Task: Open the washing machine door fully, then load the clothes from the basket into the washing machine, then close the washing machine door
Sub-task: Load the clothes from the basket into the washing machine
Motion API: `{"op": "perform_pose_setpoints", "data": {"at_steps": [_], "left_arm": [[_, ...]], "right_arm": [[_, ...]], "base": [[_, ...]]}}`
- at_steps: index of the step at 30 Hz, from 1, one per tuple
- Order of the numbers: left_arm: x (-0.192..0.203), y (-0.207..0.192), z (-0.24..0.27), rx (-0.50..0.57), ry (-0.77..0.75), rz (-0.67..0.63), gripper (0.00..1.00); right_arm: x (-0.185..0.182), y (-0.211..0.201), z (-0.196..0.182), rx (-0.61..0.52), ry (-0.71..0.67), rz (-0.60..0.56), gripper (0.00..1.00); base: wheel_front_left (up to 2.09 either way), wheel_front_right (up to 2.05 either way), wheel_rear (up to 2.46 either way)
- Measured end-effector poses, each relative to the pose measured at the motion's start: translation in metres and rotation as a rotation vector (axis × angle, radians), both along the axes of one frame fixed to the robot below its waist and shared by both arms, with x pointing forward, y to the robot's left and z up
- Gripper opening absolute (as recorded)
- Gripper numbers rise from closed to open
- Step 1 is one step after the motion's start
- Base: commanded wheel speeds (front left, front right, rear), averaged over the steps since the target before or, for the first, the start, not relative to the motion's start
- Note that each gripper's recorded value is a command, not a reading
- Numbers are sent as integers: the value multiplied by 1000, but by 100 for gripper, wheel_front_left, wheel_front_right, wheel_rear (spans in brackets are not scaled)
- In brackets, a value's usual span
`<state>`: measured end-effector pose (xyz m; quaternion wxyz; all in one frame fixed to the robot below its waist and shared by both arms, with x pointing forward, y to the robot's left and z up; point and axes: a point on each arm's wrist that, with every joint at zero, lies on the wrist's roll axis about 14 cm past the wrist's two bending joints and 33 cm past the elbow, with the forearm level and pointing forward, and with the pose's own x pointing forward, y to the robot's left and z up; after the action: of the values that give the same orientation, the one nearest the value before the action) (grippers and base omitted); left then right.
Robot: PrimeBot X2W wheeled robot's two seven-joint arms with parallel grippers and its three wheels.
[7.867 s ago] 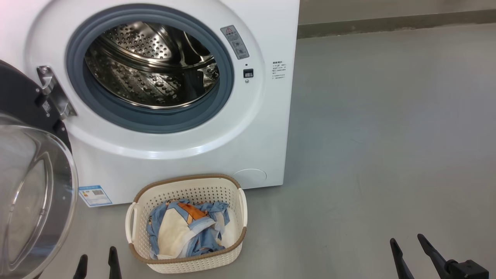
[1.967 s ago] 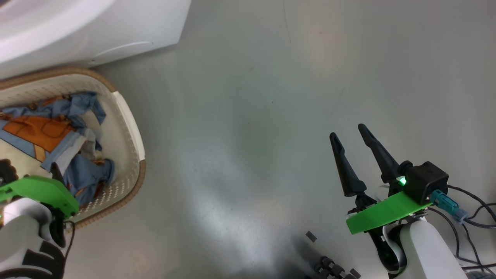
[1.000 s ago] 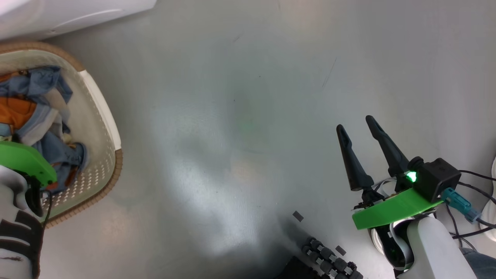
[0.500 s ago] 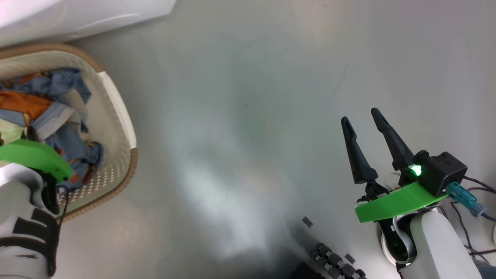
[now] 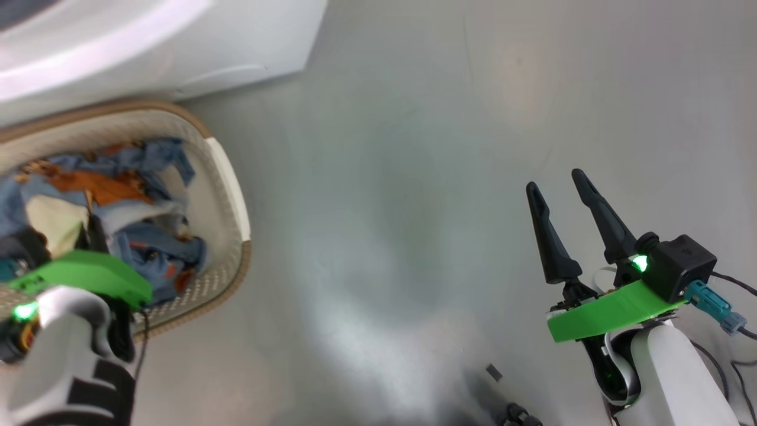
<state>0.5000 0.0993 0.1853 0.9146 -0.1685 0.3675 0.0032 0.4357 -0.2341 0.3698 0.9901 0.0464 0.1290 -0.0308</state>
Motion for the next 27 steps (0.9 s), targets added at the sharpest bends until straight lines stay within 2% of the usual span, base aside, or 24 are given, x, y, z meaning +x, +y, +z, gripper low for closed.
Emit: {"op": "perform_pose_setpoints", "data": {"at_steps": [13,27], "left_arm": [[-34,14,67,-33,-114,64,0],[-77,41,147,-34,-292,104,0]], "right_arm": [[-13,14,37,26,-77,37,100],[-51,25,67,52,-133,58,100]], "base": [[0,0,0],[0,0,0]]}}
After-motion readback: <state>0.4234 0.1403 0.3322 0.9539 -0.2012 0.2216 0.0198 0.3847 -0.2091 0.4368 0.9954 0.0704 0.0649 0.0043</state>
